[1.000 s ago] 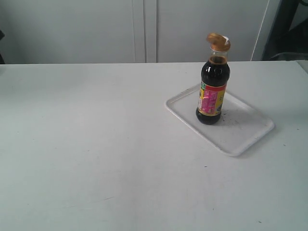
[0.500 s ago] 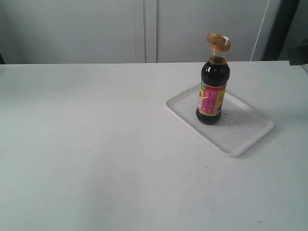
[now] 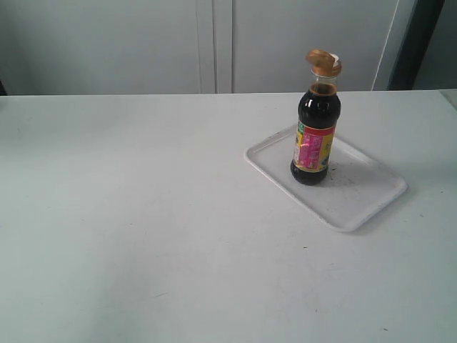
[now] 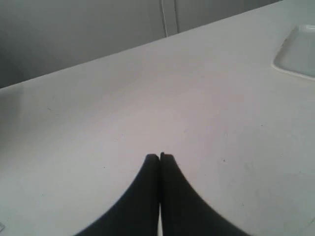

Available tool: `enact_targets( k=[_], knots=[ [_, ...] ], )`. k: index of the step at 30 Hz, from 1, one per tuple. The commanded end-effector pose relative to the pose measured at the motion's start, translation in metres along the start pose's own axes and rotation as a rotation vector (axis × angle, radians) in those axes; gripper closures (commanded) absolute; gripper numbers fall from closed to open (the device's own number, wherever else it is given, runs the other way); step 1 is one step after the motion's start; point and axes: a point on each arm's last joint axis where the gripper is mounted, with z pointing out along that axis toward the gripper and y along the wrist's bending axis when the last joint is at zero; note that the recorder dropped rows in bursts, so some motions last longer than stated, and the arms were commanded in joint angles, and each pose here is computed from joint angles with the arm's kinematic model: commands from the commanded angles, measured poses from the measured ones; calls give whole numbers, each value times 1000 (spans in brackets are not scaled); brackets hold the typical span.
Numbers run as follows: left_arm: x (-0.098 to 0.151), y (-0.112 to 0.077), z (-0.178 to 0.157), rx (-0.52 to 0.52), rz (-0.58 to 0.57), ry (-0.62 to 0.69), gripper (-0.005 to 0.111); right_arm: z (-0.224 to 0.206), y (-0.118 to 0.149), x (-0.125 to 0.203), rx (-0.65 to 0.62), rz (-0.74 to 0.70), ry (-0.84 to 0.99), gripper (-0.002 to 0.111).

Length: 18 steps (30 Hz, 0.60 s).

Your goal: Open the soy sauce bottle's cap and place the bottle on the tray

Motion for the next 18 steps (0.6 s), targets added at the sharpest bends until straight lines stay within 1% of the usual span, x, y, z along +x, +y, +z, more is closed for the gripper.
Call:
enact_targets(
  k=[1, 3, 18],
  knots=[
    [15, -3, -12, -7, -23, -99, 107, -8, 2, 17, 13, 0, -50, 108],
    [19, -3, -18, -12, -24, -139, 107, -11, 3, 22, 14, 0, -55, 108],
    [20, -3, -22, -15, -18, -149, 107, -11, 3, 22, 13, 0, -51, 108]
  ],
)
